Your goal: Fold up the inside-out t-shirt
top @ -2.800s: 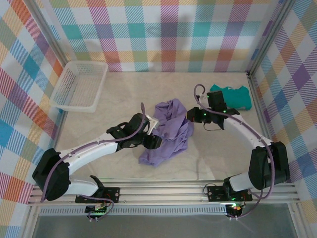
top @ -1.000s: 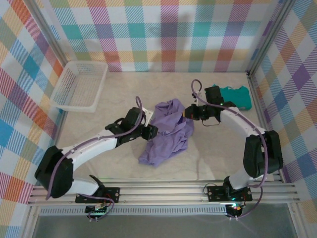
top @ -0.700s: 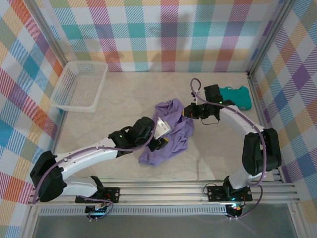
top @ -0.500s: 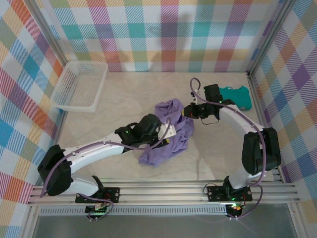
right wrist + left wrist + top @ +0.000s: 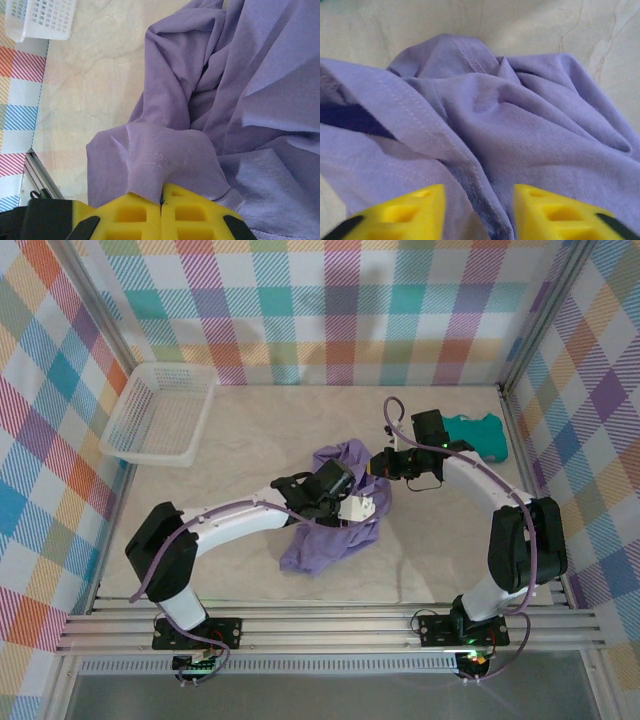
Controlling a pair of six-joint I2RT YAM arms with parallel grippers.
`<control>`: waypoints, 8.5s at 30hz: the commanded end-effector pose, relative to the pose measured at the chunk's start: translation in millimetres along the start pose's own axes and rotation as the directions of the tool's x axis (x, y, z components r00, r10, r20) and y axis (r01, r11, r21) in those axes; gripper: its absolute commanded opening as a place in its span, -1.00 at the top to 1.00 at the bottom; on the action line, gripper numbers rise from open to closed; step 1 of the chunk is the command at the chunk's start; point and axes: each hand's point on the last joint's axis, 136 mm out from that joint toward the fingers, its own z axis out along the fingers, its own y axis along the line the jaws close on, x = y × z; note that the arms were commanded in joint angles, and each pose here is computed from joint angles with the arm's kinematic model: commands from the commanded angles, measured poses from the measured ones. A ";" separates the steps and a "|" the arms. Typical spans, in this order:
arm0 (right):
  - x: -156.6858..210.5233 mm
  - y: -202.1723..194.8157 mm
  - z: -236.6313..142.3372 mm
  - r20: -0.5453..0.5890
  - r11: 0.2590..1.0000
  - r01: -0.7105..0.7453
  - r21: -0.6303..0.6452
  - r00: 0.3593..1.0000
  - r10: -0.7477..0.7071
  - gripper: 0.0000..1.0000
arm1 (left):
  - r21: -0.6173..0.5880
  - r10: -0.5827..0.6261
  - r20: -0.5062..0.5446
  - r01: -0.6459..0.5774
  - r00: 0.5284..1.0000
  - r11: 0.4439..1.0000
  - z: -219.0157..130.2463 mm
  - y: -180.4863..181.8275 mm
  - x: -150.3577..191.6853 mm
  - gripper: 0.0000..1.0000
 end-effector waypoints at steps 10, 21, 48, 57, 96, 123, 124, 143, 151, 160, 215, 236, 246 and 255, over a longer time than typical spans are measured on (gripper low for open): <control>-2.7 6.9 -5.0 -0.001 0.999 0.038 -0.009 0.999 -0.038 0.96 | 0.019 -0.195 0.070 0.194 0.978 0.981 -26.1 25.7 6.8 1.00; -11.4 14.3 -15.3 0.036 0.999 0.055 0.001 0.998 -0.055 0.93 | 0.137 -0.569 0.396 0.567 0.721 0.813 -90.0 66.2 -7.0 1.00; 54.3 -20.1 -13.9 -0.059 0.974 0.045 0.223 0.998 -0.032 0.63 | 0.495 -0.957 0.285 0.849 0.045 0.188 -81.0 -3.0 39.4 1.00; 68.9 0.1 -10.5 -0.085 0.961 0.177 0.211 0.983 -0.162 0.29 | 0.489 -0.961 0.254 0.843 0.108 0.224 -63.6 -21.9 43.3 1.00; 90.0 20.0 27.0 -0.093 0.842 0.479 0.249 0.877 -0.471 0.23 | 0.458 -0.964 0.264 0.876 0.026 0.149 -76.4 -0.3 43.8 1.00; 106.7 20.9 48.5 -0.240 0.868 0.485 0.108 0.860 -0.451 0.34 | 0.434 -0.966 0.255 0.888 0.043 0.154 -72.7 -1.2 46.9 1.00; 107.2 22.1 47.6 -0.238 0.870 0.483 0.103 0.861 -0.450 0.40 | 0.433 -0.966 0.255 0.888 0.043 0.153 -72.6 -1.1 47.2 1.00; 142.9 56.1 19.1 -0.134 0.872 0.475 -0.117 0.863 -0.488 0.99 | 0.359 -0.971 0.235 0.932 -0.041 0.048 -63.4 7.7 67.3 1.00; 142.1 67.2 2.5 0.058 0.815 0.565 -0.131 0.825 -0.562 1.00 | 0.394 -0.987 0.156 0.919 -0.049 0.017 -50.6 3.5 60.5 1.00; 125.8 48.1 4.1 0.069 0.836 0.549 0.010 0.834 -0.548 1.00 | 0.494 -0.995 0.103 0.868 -0.003 0.048 -45.1 -7.3 43.8 1.00; 80.1 9.8 16.7 -0.012 0.912 0.345 0.222 0.936 -0.351 1.00 | 0.421 -0.989 0.121 0.898 0.082 0.126 -44.9 2.7 53.2 -0.22; 74.0 15.0 15.7 0.006 0.913 0.346 0.216 0.935 -0.355 1.00 | 0.464 -0.991 0.094 0.876 0.100 0.133 -42.0 5.1 41.6 0.91; -0.8 -21.4 -17.9 0.182 0.901 0.182 0.393 0.945 -0.270 0.06 | 0.285 -0.973 0.231 0.955 0.015 0.082 -89.0 19.8 80.8 1.00; -22.1 -82.2 40.8 0.026 0.897 0.079 0.434 0.995 -0.100 -0.13 | 0.173 -0.946 0.322 0.984 -0.024 0.034 -121.5 38.8 105.2 1.00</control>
